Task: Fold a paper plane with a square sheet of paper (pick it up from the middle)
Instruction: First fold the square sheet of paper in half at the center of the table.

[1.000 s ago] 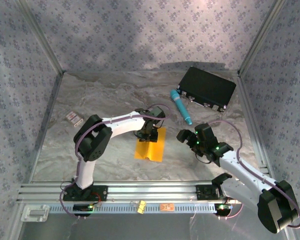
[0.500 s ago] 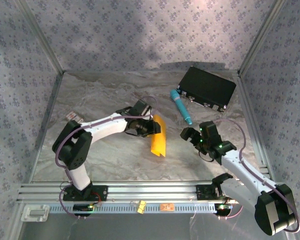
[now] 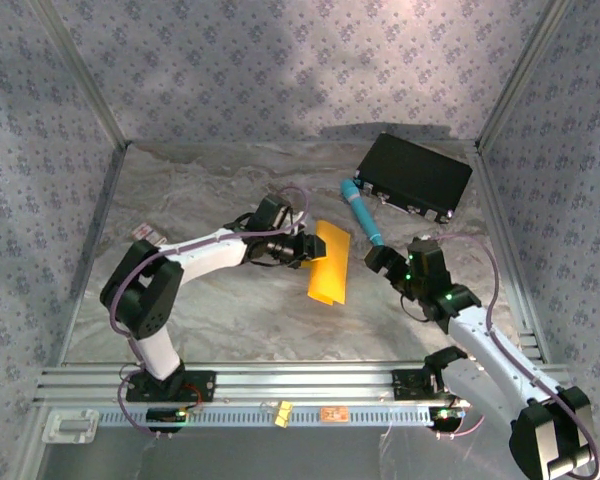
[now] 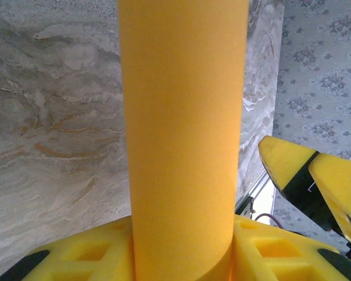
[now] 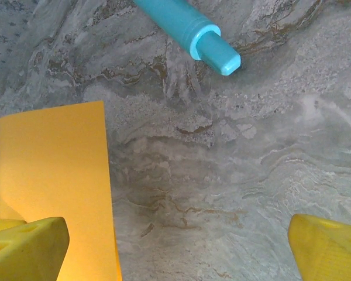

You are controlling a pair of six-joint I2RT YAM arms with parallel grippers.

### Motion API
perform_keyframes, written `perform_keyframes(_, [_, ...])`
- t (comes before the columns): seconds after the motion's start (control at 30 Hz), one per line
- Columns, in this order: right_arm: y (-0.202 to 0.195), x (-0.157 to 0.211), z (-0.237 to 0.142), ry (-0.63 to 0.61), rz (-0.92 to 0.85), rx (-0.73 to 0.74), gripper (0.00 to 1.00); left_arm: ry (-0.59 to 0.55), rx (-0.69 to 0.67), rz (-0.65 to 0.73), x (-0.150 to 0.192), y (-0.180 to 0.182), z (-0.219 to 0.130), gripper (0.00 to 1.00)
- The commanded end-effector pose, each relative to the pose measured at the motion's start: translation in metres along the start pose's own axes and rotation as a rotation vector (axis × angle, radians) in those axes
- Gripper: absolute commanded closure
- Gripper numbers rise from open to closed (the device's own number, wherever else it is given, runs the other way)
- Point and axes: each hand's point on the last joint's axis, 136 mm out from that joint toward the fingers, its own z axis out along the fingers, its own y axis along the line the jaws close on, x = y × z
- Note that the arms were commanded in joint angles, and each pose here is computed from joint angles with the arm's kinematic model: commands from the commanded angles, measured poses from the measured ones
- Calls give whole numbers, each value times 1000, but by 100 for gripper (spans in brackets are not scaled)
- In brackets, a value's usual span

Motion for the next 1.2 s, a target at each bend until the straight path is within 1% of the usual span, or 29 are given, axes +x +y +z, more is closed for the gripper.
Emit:
perform_keyframes(0.0, [11, -10, -5, -30, -9, -36, 2, 28, 46, -31, 3, 9, 12, 60])
perform_keyframes(0.07, [14, -7, -6, -5, -38, -50, 1, 31, 40, -41, 4, 15, 16, 61])
perform_keyframes(0.17, [8, -3, -7, 16, -30, -29, 1, 40, 27, -50, 5, 22, 20, 61])
perform_keyframes(0.33, [11, 4, -5, 42, -19, -89, 2, 48, -12, -52, 12, 39, 20, 61])
perform_keyframes(0.7, [15, 16, 2, 96, -20, -130, 6, 15, -84, -55, 16, 65, 18, 60])
perform_keyframes(0.83, [14, 21, 6, 118, -26, -124, 7, 7, -145, -60, 16, 76, 16, 58])
perform_keyframes(0.93, [13, 26, 10, 137, -30, -114, 7, 2, -175, -53, 16, 82, 14, 54])
perform_keyframes(1.07, [13, 30, 13, 148, -34, -108, 7, -5, -219, -33, 16, 85, 10, 50])
perform_keyframes(1.17, [14, 31, 15, 151, -38, -109, 7, -9, -249, -7, 16, 85, 6, 50])
